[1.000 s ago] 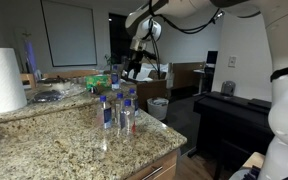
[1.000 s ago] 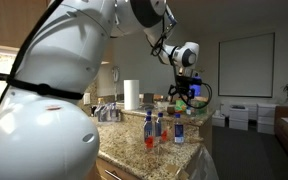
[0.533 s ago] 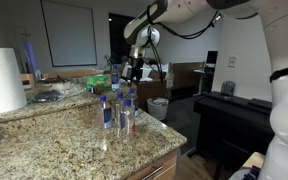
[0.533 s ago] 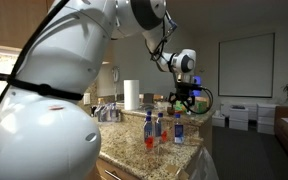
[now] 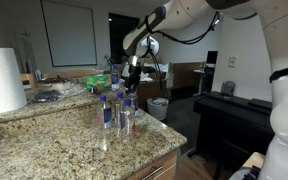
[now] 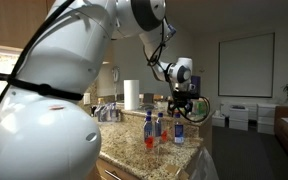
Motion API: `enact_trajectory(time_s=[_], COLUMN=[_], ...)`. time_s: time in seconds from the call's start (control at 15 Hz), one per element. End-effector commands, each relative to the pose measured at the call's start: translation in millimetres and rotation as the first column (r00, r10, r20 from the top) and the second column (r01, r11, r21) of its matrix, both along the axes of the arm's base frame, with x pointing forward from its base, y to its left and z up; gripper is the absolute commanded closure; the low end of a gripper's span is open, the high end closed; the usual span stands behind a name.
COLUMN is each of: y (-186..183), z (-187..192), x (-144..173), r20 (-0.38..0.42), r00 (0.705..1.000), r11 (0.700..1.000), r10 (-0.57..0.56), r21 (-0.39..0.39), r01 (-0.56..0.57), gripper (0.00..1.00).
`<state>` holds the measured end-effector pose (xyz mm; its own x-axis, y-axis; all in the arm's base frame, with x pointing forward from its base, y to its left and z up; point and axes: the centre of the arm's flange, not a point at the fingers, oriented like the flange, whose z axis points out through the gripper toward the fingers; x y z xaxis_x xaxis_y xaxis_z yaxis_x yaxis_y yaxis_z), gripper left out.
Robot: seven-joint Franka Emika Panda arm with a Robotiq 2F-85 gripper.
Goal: Put the bottles on the counter in the plastic on the side of the counter
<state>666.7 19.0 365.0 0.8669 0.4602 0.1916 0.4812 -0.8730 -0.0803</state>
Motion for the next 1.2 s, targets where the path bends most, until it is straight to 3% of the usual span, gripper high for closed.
enact_trajectory(time_s=[0.0, 0.47, 0.6, 0.67, 0.8, 1.13], y=[9.0, 8.3, 6.7, 6.2, 6.1, 4.5], z=[-9.3, -4.0, -4.2, -4.2, -3.0, 3.9], x=[-8.9, -11.2, -11.6, -11.9, -14.0, -18.8], r20=[0.032, 0.024, 0.025, 0.027, 0.026, 0.030], r00=[0.999, 0.999, 0.999, 0.999, 0.999, 0.999], r11=[0.999, 1.000, 1.000, 1.000, 1.000, 0.999], r10=[0.032, 0.026, 0.024, 0.025, 0.027, 0.029], r21=[0.016, -0.008, -0.011, -0.005, -0.007, -0.015], r01=[-0.032, -0.026, -0.023, -0.025, -0.026, -0.028], gripper=[0.47, 0.94, 1.00, 0.63, 0.66, 0.36])
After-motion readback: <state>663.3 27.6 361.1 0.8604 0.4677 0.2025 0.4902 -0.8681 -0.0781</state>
